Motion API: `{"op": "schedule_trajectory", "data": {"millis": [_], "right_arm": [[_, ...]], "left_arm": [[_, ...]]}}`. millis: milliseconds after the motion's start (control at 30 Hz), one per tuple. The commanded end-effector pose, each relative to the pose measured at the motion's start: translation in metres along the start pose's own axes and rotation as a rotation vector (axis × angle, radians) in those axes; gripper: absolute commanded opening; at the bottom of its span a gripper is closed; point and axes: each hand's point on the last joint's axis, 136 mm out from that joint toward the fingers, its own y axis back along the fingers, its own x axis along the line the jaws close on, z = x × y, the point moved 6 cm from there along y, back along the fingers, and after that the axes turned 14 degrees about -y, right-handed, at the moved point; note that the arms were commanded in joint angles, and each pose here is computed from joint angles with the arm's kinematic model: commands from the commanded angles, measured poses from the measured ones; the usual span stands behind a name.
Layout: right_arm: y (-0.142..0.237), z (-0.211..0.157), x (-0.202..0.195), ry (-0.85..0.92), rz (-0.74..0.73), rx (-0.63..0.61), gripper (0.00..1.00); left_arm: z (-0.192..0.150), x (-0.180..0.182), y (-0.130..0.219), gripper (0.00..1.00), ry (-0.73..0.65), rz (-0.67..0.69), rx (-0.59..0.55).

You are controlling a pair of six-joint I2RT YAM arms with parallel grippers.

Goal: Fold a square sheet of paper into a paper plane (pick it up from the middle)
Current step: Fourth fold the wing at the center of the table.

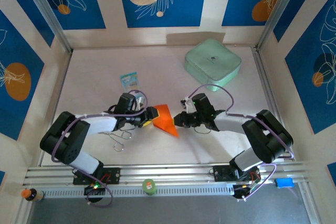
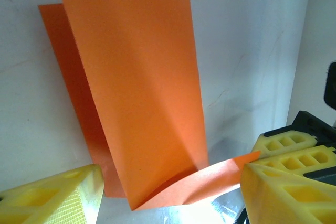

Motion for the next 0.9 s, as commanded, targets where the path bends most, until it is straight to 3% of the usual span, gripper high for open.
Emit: {"op": "schedule_trajectory", "data": {"millis": [0,167,500,867], "right_arm": [[0.006,-0.001,0.006,0.016,0.043,0.001,0.10],[0.007,-0.001,0.006,0.014,0.049,-0.001,0.09],[0.008,-0.001,0.001,0.004,0.038,-0.005,0.10],[0.012,0.000,-0.003,0.001,-0.001,-0.021,0.14]], "left_arm": [[0.011,-0.005,-0.001,0.70,0.013,-0.030,-0.016],[0.014,-0.006,-0.006,0.67,0.022,-0.052,-0.010],[0.019,-0.008,-0.017,0.45,0.057,-0.138,-0.022],[0.018,-0.006,-0.014,0.21,0.056,-0.117,-0.045]]}}
